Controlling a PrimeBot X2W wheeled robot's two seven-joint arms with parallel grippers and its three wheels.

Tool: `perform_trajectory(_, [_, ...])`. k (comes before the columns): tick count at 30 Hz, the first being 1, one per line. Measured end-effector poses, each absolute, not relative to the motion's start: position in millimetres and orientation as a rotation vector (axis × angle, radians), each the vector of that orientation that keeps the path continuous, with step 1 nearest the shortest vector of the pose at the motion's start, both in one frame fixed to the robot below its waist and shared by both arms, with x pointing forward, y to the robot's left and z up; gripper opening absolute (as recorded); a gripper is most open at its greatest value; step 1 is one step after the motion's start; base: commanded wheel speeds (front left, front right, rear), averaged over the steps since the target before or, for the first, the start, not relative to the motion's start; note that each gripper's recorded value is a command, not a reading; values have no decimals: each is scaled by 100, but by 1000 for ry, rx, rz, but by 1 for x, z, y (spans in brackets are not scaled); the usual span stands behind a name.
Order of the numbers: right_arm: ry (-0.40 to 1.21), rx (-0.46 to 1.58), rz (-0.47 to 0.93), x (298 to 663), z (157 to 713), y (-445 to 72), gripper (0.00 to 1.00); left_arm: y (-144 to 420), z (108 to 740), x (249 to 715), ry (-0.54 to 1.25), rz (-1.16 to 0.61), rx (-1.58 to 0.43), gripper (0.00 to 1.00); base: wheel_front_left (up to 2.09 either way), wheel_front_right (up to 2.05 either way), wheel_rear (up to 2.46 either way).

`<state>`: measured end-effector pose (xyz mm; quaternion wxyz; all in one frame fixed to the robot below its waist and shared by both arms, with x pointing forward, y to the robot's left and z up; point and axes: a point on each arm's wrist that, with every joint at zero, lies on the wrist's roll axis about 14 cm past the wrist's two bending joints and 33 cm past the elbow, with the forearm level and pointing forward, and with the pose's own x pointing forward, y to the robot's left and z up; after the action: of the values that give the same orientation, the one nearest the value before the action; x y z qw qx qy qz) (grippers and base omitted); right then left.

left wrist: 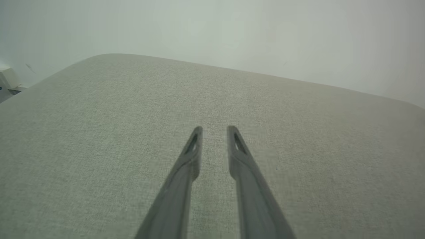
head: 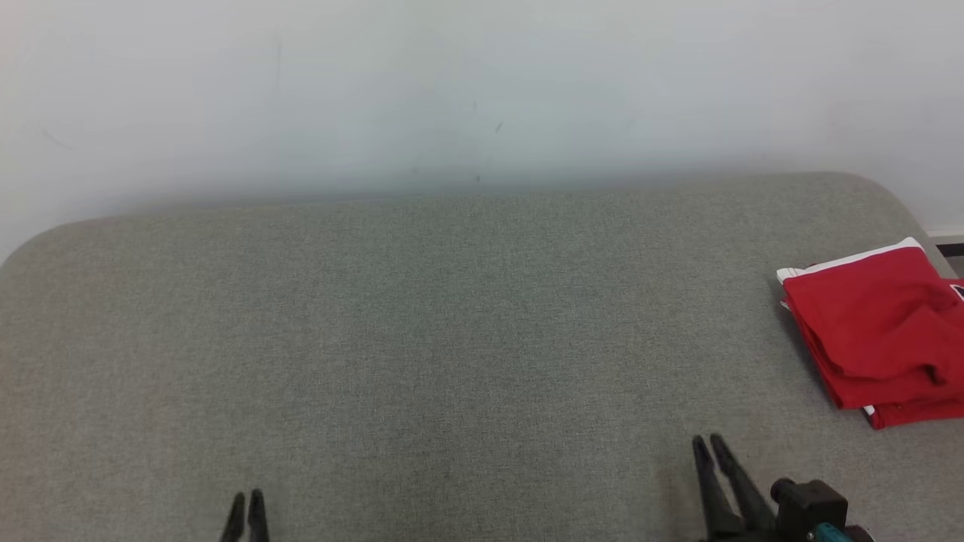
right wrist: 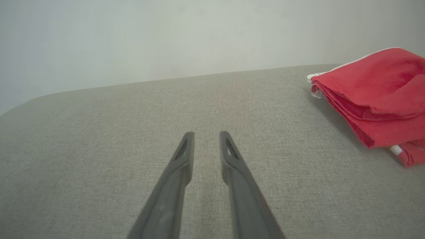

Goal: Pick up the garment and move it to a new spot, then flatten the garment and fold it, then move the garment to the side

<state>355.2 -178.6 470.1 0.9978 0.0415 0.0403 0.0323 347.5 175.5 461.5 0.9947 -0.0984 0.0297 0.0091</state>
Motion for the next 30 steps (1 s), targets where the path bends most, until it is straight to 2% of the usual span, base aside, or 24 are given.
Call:
perform_trajectory(6, [146, 138, 42, 347, 452, -182, 0, 178, 446, 342, 121, 41, -246, 0, 0, 0, 0])
perform_trajectory(30, [128, 562, -44, 357, 461, -194, 0, 189, 449, 353, 142, 111, -640, 0, 0, 0, 0])
